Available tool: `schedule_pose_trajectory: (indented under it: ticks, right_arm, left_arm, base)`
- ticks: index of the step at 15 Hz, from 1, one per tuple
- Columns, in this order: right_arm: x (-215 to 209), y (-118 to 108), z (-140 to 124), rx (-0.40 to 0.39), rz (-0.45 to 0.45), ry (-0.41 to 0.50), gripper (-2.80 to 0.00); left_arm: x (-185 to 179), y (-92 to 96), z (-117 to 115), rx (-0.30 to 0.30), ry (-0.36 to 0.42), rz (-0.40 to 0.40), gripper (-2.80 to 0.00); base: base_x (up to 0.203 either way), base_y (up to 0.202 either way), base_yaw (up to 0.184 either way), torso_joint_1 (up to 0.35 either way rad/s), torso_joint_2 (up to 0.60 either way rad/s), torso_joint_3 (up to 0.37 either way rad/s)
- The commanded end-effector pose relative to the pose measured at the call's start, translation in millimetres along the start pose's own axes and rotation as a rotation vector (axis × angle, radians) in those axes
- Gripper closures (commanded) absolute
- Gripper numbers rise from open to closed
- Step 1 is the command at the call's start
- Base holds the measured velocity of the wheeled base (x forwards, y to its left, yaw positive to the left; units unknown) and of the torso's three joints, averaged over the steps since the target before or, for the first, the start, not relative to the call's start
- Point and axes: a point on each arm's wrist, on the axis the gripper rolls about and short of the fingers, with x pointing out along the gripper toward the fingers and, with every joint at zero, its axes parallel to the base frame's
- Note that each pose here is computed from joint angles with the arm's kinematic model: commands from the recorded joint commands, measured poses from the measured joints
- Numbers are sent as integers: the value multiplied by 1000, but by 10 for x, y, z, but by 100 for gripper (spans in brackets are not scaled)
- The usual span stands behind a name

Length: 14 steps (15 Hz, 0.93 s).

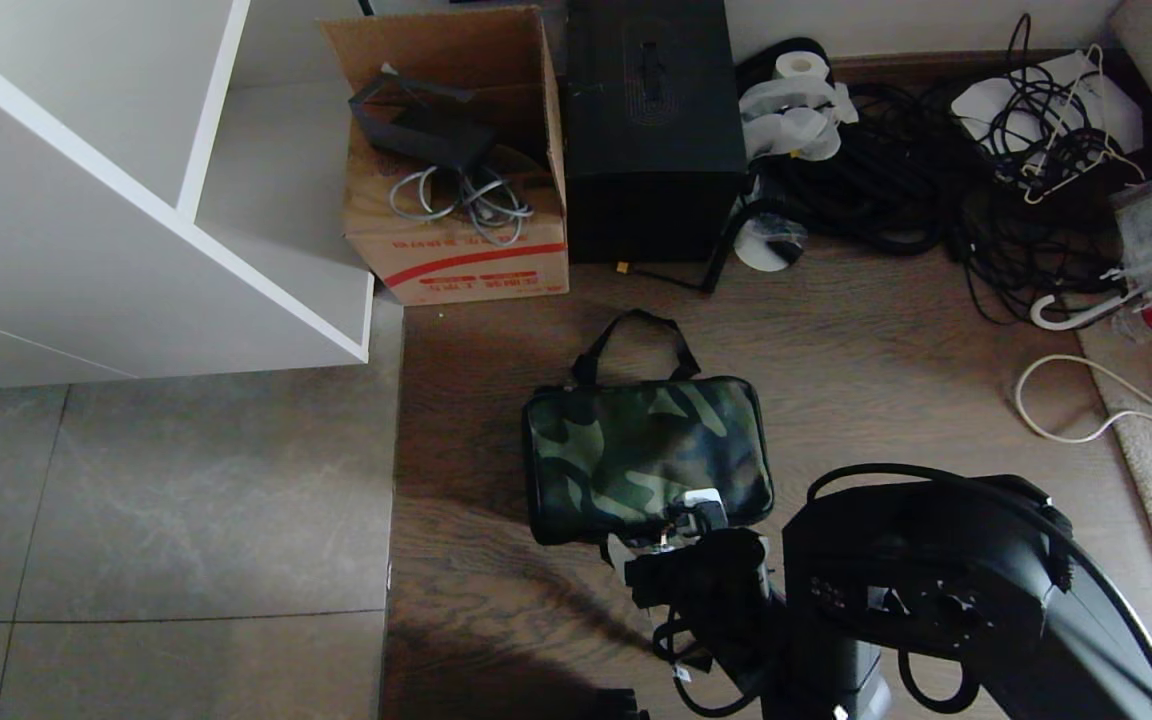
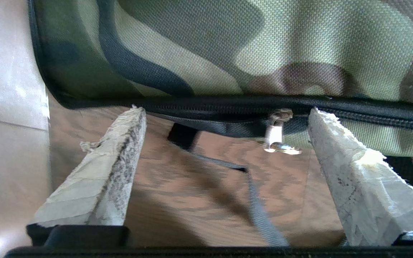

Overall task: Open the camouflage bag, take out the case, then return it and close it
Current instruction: Open the top of the storage box

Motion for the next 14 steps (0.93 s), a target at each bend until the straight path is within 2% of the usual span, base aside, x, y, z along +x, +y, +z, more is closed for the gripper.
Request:
schedule_pose_trajectory:
  ticks: [1,5,13,14]
  right_arm:
    - [-13,-73,-60,-8,-18,19,-280]
    - [-89,-98,8,-8,-2,31,-280]
    - [52,-154,-263,-21,-21,63,-280]
    - [55,-161,-261,-21,-23,62,0]
  left_arm:
    - [7,1,-25,0,9,1,0]
    - [7,1,-25,0,9,1,0]
    - [7,1,-25,0,9,1,0]
    - [7,1,-25,0,9,1,0]
  base:
    - [0,0,0,0,0,0]
    - [0,0,0,0,0,0]
    - [0,0,0,0,0,0]
    - [0,0,0,0,0,0]
